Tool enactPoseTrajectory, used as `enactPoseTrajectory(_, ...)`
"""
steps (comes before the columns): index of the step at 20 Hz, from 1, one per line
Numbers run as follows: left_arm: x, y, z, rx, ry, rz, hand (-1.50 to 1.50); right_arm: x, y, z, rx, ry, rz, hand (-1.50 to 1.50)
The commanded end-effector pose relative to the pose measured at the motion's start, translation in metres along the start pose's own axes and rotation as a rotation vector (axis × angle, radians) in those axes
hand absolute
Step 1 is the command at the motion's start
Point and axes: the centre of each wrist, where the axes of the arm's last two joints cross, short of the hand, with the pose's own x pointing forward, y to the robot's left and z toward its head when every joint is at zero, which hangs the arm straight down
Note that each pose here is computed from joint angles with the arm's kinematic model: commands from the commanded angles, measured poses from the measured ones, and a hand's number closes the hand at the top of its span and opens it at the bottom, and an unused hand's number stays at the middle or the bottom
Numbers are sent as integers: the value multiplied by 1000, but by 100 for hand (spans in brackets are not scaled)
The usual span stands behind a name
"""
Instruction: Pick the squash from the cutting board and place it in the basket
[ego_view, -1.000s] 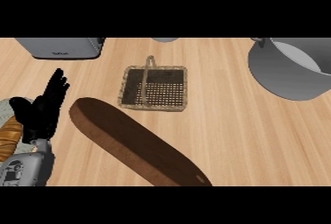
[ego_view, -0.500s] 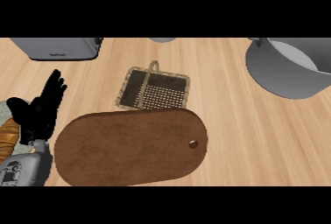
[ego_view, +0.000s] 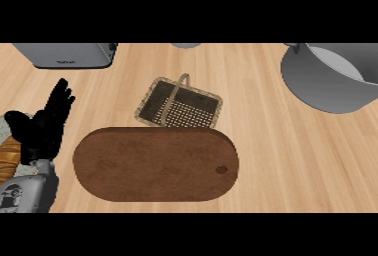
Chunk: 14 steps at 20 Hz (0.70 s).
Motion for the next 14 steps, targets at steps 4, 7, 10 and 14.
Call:
enactPoseTrajectory(4, 6, 3, -1, 5, -11, -3, 0, 33, -55, -44, -212, 49, -117, 150)
enactPoseTrajectory(7, -3, 0, 2, -18, -10, -7, 0, 35, -56, -47, -218, 56, -69, 150)
enactPoseTrajectory(10, 1, -8, 0, -27, -19, 9, 0, 33, -58, -56, -227, 74, -39, 150)
enactPoseTrajectory(14, 4, -11, 1, -43, -23, 0, 0, 26, -56, -64, -253, 142, 46, 150)
